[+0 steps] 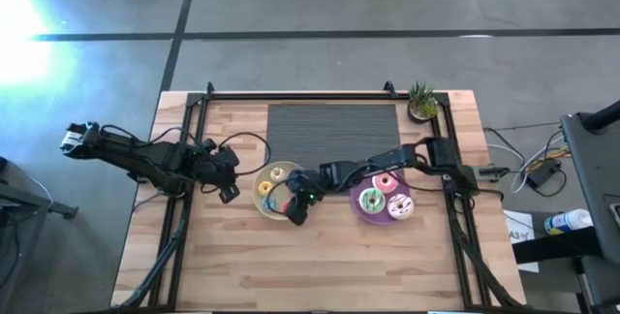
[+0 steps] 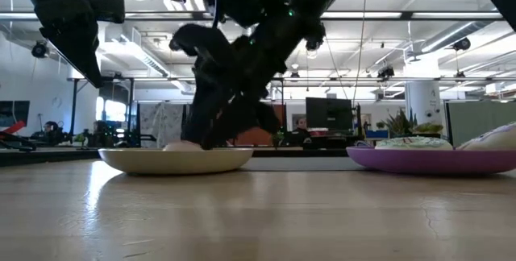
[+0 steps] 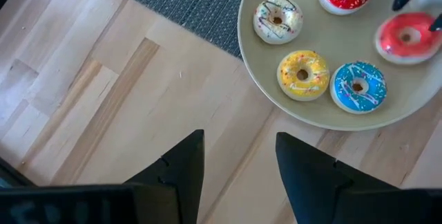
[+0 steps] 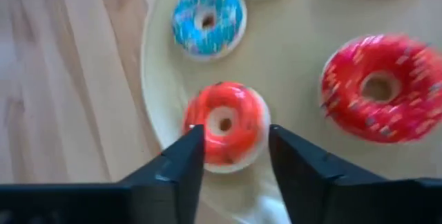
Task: Pick & Place donuts
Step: Put the small orange donut on the white plate, then return to Home Position
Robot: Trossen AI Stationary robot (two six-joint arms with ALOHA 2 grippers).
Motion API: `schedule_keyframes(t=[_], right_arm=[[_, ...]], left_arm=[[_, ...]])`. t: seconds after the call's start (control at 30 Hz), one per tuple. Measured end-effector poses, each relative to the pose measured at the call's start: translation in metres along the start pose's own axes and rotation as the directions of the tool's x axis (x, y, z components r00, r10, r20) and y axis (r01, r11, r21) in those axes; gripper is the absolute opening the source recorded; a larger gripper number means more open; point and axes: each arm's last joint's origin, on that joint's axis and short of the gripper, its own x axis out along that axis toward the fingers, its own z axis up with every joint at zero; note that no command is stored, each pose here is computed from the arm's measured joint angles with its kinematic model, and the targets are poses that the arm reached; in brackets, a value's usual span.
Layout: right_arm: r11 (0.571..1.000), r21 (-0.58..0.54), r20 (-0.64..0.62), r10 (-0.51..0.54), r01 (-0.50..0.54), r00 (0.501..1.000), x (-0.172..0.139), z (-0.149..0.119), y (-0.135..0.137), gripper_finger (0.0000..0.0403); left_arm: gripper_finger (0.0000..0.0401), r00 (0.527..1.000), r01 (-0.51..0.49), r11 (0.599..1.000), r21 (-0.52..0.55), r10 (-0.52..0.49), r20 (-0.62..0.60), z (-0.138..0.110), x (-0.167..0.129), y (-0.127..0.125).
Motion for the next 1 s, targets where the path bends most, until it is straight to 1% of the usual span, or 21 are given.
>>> schedule_keyframes(t=[0.07,0.2,0.3,0.4,0.47,0.53,0.6,0.63,0.7,0.73,0.8,0.87,0.93,0.97,1.0], right_arm=[[1.0,-0.004,0.034,-0.012,0.013,0.999,-0.006,0.004,0.002,0.018],[0.992,-0.054,0.103,-0.112,0.118,0.988,-0.029,0.01,0.007,0.0213],[0.977,-0.104,0.121,-0.172,0.185,0.978,-0.053,0.013,0.011,0.0224],[0.949,-0.105,0.192,-0.273,0.296,0.943,-0.087,0.012,0.018,0.0225],[0.949,-0.081,0.227,-0.279,0.303,0.933,-0.107,0.01,0.021,0.0224],[0.97,-0.051,0.179,-0.226,0.238,0.957,-0.116,0.002,0.019,0.0223],[0.983,-0.011,0.091,-0.184,0.185,0.979,-0.116,-0.014,0.015,0.0223],[0.984,0.002,0.066,-0.175,0.175,0.982,-0.117,-0.023,0.015,0.0223],[0.986,0.008,0.052,-0.165,0.165,0.985,-0.126,-0.041,0.018,0.0223],[0.988,0.009,0.066,-0.157,0.157,0.985,-0.134,-0.047,0.021,0.0223],[0.989,0.018,0.09,-0.147,0.146,0.985,-0.15,-0.057,0.022,0.0223],[0.989,0.0,0.122,-0.148,0.15,0.981,-0.172,-0.055,0.017,0.0221],[0.982,-0.032,0.175,-0.179,0.187,0.968,-0.208,-0.047,0.006,0.0217],[0.976,-0.045,0.209,-0.198,0.212,0.958,-0.233,-0.043,0.001,0.0215],[0.971,-0.062,0.249,-0.209,0.231,0.946,-0.258,-0.039,-0.003,0.0212]], left_arm=[[0.0153,1.0,0.001,1.0,0.0,-0.001,-0.001,0.0,0.0,0.0],[0.0153,1.0,0.002,1.0,0.0,-0.002,-0.002,0.0,0.0,0.0],[0.0153,1.0,-0.001,1.0,0.002,0.001,-0.006,0.0,0.0,0.0],[0.0153,1.0,0.008,1.0,0.003,-0.008,-0.012,-0.001,-0.001,0.001],[0.0153,1.0,0.029,1.0,0.002,-0.029,-0.006,-0.001,-0.002,0.0],[0.0153,0.997,0.075,0.997,-0.004,-0.075,0.024,-0.002,-0.001,-0.004],[0.0153,0.982,0.18,0.984,-0.008,-0.18,0.053,-0.005,0.003,-0.009],[0.0153,0.966,0.249,0.968,-0.012,-0.248,0.069,-0.007,0.005,-0.012],[0.0153,0.932,0.351,0.936,-0.022,-0.347,0.1,-0.013,0.011,-0.017],[0.0153,0.917,0.387,0.921,-0.035,-0.38,0.122,-0.015,0.013,-0.018],[0.0153,0.899,0.422,0.904,-0.064,-0.409,0.154,-0.02,0.016,-0.018],[0.0153,0.896,0.432,0.895,-0.11,-0.412,0.164,-0.022,0.014,-0.014],[0.0153,0.911,0.41,0.891,-0.196,-0.388,0.14,-0.023,0.009,-0.007],[0.0153,0.914,0.406,0.874,-0.266,-0.383,0.137,-0.022,0.002,-0.004],[0.0153,0.914,0.406,0.847,-0.342,-0.378,0.148,-0.021,-0.005,-0.001]])
